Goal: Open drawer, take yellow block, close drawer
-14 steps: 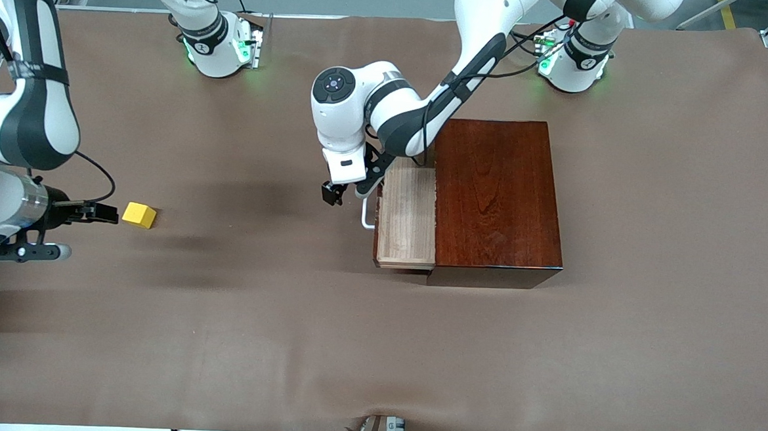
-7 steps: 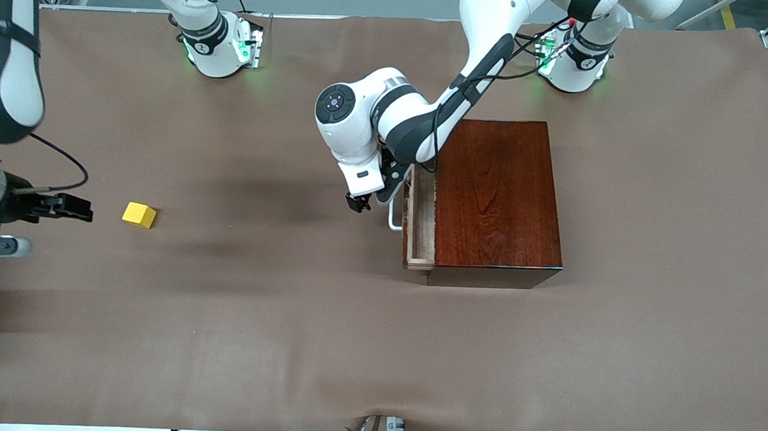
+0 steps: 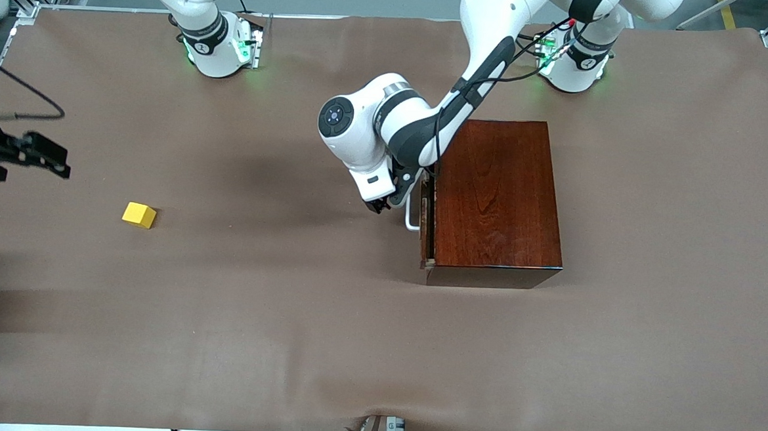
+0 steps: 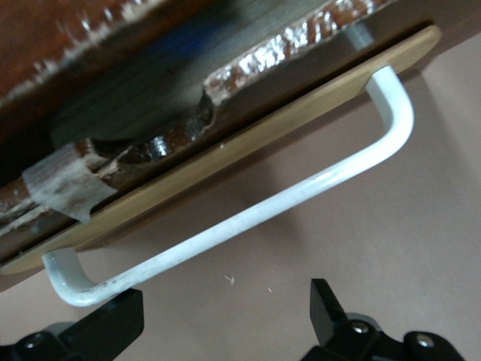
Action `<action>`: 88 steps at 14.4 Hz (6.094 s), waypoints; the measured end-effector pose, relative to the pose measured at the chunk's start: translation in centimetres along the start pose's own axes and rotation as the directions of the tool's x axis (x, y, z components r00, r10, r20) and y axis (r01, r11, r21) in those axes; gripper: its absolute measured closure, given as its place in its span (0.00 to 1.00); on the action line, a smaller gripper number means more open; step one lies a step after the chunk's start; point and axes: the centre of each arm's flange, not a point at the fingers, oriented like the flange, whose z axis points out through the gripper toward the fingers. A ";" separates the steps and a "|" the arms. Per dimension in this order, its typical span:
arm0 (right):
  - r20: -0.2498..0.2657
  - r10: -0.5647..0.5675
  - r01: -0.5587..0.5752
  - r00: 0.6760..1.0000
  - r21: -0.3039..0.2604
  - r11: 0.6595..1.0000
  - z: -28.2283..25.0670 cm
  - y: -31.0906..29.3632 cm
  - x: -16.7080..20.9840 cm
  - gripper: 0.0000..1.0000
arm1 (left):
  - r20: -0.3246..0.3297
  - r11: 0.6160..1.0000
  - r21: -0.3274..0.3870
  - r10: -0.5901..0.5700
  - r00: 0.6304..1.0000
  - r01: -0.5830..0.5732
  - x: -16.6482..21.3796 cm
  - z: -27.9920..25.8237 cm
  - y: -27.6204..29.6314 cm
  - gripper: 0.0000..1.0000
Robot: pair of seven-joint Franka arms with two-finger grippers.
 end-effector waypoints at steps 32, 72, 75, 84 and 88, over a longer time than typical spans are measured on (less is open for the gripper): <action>0.017 0.049 -0.050 0.999 0.046 0.998 -0.6 -2.1 -6.7 0.00 | -0.029 0.743 -0.159 0.655 0.755 -0.650 21.8 -18.3 -6.8 0.00; 0.028 0.066 -0.067 0.997 0.047 0.997 -0.5 -1.1 -7.0 0.00 | -0.060 0.422 -0.264 0.890 0.451 -0.867 55.4 -19.5 -25.4 0.00; 0.028 0.066 -0.067 0.997 0.047 0.997 -0.5 -1.1 -7.0 0.00 | -0.060 0.413 -0.259 0.895 0.441 -0.873 54.7 -19.8 -25.3 0.00; 0.030 0.068 -0.069 0.997 0.047 0.997 -0.5 -1.0 -7.0 0.00 | -0.066 0.389 -0.255 0.906 0.417 -0.885 53.9 -20.5 -25.2 0.00; 0.033 0.068 -0.070 0.997 0.047 0.996 -0.5 -1.0 -7.0 0.00 | -0.061 0.373 -0.252 0.915 0.399 -0.893 52.9 -20.7 -25.0 0.00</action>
